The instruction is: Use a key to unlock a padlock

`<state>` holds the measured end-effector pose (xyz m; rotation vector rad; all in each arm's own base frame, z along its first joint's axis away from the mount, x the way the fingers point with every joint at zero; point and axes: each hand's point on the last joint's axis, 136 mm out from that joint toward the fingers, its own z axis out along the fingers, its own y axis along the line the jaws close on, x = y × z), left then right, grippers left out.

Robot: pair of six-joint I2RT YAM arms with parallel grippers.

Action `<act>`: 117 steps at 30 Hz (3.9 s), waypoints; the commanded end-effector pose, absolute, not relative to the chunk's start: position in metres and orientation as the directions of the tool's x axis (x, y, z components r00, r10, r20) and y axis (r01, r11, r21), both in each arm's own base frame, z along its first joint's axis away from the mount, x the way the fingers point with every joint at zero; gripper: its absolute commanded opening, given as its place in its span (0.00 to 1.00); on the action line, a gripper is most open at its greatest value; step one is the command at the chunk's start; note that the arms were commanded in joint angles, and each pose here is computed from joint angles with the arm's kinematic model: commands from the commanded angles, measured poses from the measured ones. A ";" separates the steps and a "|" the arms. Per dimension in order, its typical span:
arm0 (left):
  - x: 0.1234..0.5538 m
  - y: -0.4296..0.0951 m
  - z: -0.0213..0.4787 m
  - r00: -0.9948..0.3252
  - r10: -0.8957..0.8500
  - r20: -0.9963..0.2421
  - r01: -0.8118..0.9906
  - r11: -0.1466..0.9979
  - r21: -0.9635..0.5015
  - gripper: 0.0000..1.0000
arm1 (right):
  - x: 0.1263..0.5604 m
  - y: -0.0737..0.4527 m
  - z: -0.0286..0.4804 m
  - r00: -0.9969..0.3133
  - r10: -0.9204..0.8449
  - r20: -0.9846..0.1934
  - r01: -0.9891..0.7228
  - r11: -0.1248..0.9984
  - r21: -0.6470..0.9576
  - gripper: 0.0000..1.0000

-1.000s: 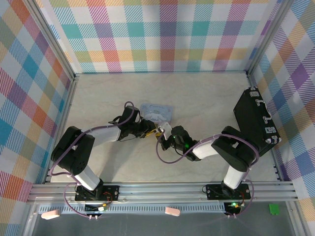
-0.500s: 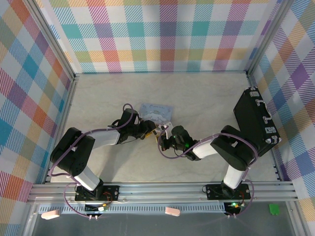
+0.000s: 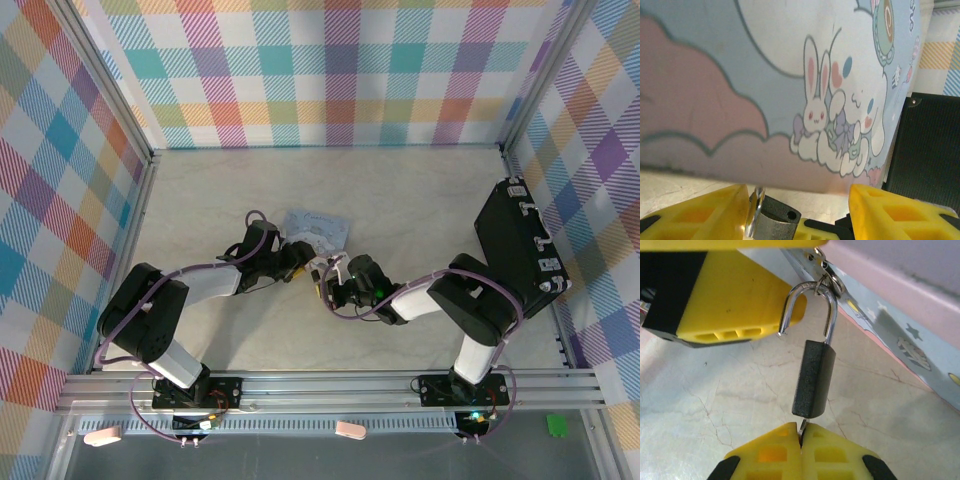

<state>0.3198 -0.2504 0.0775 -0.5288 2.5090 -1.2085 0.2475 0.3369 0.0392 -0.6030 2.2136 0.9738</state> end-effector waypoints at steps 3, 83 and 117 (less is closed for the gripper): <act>0.325 -0.244 0.083 -0.871 -0.471 -0.140 -0.191 0.587 -0.787 0.53 | 0.244 0.342 0.049 -0.706 -0.148 -0.692 -0.624 0.593 0.510 0.00; 0.353 -0.212 0.068 -0.878 -0.390 -0.278 -0.240 0.861 -0.448 0.64 | 0.310 0.325 0.019 -0.814 0.096 -0.574 -0.271 0.809 0.521 0.45; 0.351 -0.210 0.067 -0.874 -0.402 -0.273 -0.253 0.856 -0.452 0.64 | 0.304 0.342 0.015 -0.851 0.089 -0.517 -0.217 0.838 0.501 0.02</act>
